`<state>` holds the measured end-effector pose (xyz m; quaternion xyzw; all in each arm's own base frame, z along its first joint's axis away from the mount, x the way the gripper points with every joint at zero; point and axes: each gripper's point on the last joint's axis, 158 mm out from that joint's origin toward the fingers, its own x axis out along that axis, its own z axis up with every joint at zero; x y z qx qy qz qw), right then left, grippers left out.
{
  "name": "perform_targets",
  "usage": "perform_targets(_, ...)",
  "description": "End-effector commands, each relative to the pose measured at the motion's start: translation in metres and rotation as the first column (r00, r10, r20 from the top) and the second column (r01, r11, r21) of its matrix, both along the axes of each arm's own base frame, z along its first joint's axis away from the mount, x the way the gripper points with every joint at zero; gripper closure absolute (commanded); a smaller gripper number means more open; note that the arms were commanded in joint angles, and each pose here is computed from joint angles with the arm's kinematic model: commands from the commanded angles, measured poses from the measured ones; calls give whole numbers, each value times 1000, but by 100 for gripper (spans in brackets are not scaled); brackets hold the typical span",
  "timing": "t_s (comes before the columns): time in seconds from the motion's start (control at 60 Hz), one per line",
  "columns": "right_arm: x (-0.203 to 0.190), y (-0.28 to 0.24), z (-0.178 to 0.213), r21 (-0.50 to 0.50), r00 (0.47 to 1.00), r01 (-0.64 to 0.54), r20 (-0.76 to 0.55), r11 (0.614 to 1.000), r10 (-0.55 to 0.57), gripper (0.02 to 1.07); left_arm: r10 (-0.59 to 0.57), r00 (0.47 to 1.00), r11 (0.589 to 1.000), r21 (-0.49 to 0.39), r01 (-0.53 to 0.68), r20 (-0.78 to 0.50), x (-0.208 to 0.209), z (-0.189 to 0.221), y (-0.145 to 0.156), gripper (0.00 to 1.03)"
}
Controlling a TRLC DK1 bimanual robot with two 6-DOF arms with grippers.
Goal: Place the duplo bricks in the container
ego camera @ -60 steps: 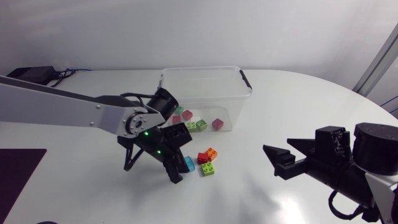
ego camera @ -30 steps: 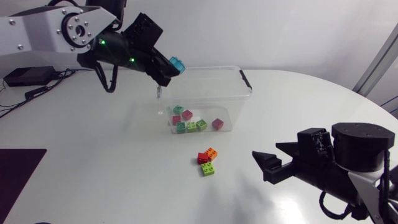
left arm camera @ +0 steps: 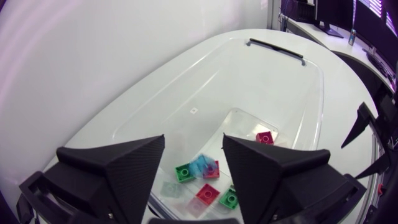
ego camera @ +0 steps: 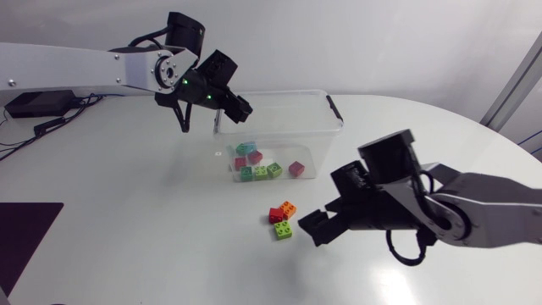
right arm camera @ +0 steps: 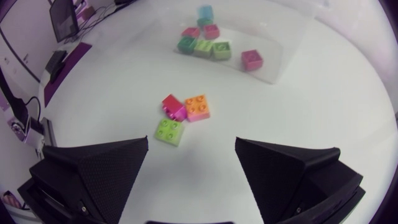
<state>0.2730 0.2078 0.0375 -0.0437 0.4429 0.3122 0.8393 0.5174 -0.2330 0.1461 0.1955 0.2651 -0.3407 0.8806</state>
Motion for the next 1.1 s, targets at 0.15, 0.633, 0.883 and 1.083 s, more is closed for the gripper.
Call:
perform_targets(0.15, -6, 38, -34, -108, 990, -84, -121, 991, 71, 7, 83, 988, 995, -68, -74, 132, -3, 81, 38, 10)
perform_targets(0.633, 21, 51, -67, -200, 984, -37, -179, 979, 1, 25, -50, 992, 998, 51, 44, 120, -133, 68, 76, 10)
perform_targets(0.883, 18, 55, -71, -244, 977, -48, -214, 969, -5, 37, -86, 996, 992, 94, 85, 6, -179, 22, 85, 10)
perform_targets(1.083, 12, 53, -80, -265, 968, -53, -249, 963, -16, 57, -92, 996, 991, 96, 93, -21, -196, 20, 89, 10)
